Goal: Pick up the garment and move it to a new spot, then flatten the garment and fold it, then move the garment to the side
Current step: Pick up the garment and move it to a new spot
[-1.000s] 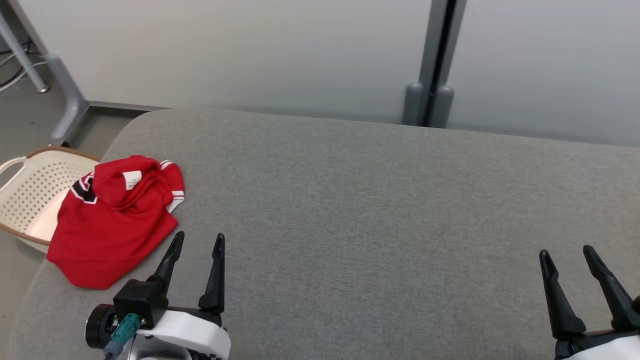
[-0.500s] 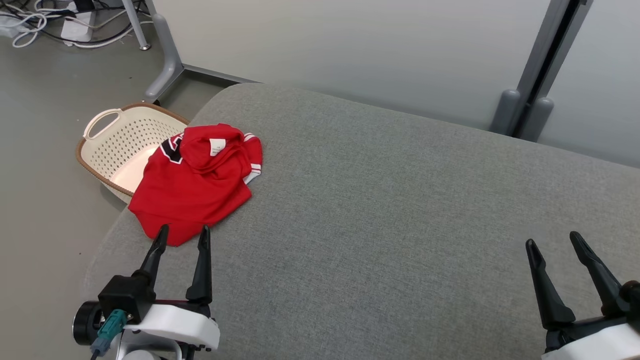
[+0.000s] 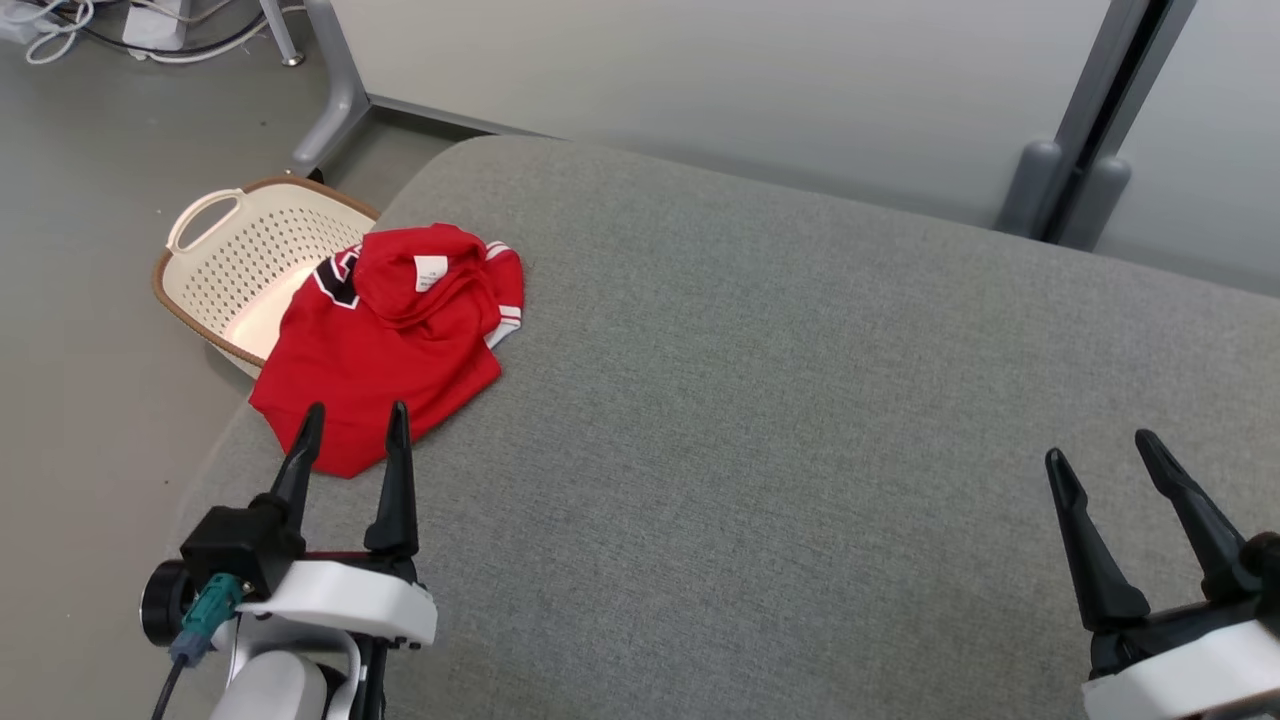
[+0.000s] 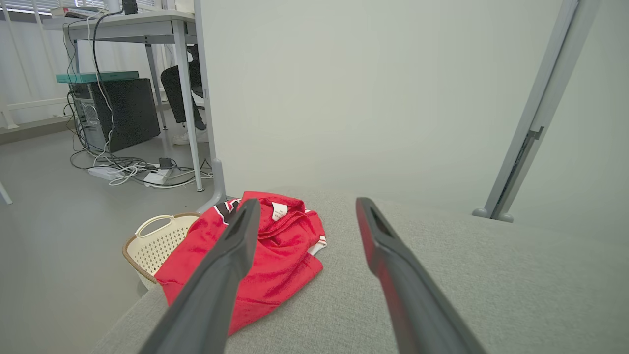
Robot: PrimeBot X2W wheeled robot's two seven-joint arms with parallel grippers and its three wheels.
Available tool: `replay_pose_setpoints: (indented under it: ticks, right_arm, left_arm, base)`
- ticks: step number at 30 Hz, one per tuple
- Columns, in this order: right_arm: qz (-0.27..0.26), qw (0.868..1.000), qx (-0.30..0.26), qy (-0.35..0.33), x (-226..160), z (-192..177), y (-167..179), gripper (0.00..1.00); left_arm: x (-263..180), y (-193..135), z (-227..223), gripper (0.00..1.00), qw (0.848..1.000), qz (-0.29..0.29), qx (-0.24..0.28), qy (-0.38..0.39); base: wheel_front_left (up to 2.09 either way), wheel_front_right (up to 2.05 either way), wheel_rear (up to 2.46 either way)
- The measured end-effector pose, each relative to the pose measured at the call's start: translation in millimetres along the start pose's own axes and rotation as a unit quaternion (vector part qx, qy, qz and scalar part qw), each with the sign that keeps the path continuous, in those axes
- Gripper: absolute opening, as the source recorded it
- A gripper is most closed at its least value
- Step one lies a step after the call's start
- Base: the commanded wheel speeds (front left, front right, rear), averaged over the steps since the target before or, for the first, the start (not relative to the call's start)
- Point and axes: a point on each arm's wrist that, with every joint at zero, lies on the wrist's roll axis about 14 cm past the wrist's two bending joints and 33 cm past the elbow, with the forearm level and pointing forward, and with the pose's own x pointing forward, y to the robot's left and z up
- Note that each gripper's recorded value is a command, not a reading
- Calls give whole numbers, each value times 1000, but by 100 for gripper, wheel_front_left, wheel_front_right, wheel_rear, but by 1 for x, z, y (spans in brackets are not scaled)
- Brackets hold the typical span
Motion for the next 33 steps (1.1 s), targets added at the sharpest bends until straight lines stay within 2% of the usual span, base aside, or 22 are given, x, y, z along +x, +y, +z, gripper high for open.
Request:
replay_pose_setpoints:
  ticks: [6, 11, 17, 22, 23, 24, 25, 26, 33]
  right_arm:
    - [-2, 1000, 4, 7, 18, -6, -19, 100]
    - [0, 1000, 10, 21, 39, -24, -35, 100]
    - [-15, 998, 38, 55, 51, -67, -60, 100]
    - [-48, 994, 49, 80, 44, -95, -84, 100]
    - [-54, 994, 50, 84, 41, -99, -88, 100]
    - [-60, 993, 50, 84, 39, -100, -91, 100]
    - [-65, 993, 50, 86, 38, -102, -95, 100]
    - [-69, 993, 50, 85, 37, -103, -97, 100]
    - [-83, 993, 47, 64, 32, -90, -99, 100]
  left_arm:
    - [40, -2, -18, 100, 999, 15, -9, 30]
    - [82, 14, -64, 100, 994, 41, -1, 101]
    - [106, 25, -139, 100, 975, 67, 6, 212]
    - [113, 26, -183, 100, 958, 75, 9, 277]
    - [115, 27, -187, 89, 956, 76, 10, 283]
    - [118, 27, -190, 60, 955, 75, 12, 286]
    - [121, 26, -191, 9, 955, 74, 12, 288]
    - [123, 25, -192, 0, 955, 71, 12, 288]
    - [134, 27, -161, 0, 970, 69, 19, 234]
  base:
    - [0, 0, 0]
    - [0, 0, 0]
    - [0, 0, 0]
    - [0, 0, 0]
    - [0, 0, 0]
    - [0, 0, 0]
    - [0, 0, 0]
    - [0, 0, 0]
    - [0, 0, 0]
